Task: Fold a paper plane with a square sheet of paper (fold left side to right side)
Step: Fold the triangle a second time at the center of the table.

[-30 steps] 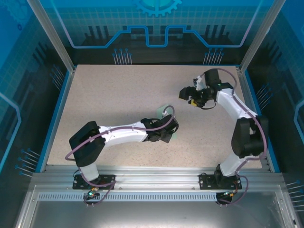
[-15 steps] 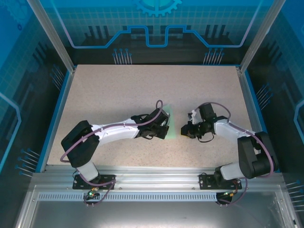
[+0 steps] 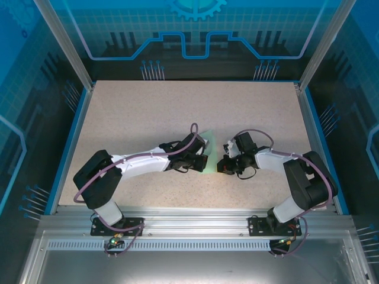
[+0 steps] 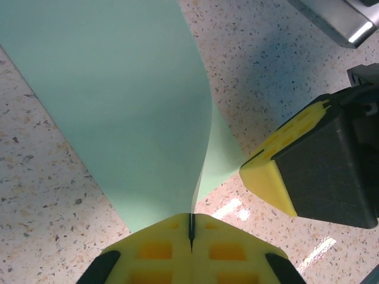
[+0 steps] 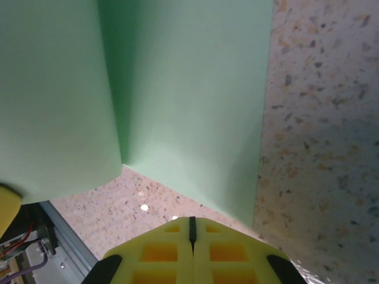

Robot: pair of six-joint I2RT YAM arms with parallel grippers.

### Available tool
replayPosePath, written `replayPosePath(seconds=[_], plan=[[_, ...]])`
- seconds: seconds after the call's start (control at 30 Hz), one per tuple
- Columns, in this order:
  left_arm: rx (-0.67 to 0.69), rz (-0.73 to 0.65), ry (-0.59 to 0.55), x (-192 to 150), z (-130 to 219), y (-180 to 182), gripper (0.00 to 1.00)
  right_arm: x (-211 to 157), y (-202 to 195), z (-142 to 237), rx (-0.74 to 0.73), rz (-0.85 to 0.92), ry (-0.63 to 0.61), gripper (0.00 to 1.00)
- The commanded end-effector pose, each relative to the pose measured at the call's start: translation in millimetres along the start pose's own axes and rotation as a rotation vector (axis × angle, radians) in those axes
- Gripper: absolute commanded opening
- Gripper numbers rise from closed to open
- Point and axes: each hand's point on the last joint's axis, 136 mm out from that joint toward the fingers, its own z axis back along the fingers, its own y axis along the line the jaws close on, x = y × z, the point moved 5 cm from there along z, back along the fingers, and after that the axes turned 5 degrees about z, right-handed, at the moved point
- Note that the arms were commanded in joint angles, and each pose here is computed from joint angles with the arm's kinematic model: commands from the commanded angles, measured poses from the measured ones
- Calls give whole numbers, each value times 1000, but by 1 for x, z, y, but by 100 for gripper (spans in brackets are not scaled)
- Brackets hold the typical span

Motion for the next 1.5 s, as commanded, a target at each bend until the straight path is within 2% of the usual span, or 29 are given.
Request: replayPosePath(seconds=[0.0, 0.23, 0.7, 1.47], plan=[[-26, 4, -1, 0, 7, 2, 0, 10, 2, -2, -31, 16, -28, 3], [-12, 0, 9, 0, 6, 7, 0, 12, -2, -4, -74, 4, -21, 3], [39, -17, 40, 3, -7, 24, 0, -3, -24, -17, -221, -59, 120, 5], [83, -23, 58, 24, -28, 38, 0, -8, -26, -19, -237, -53, 153, 6]])
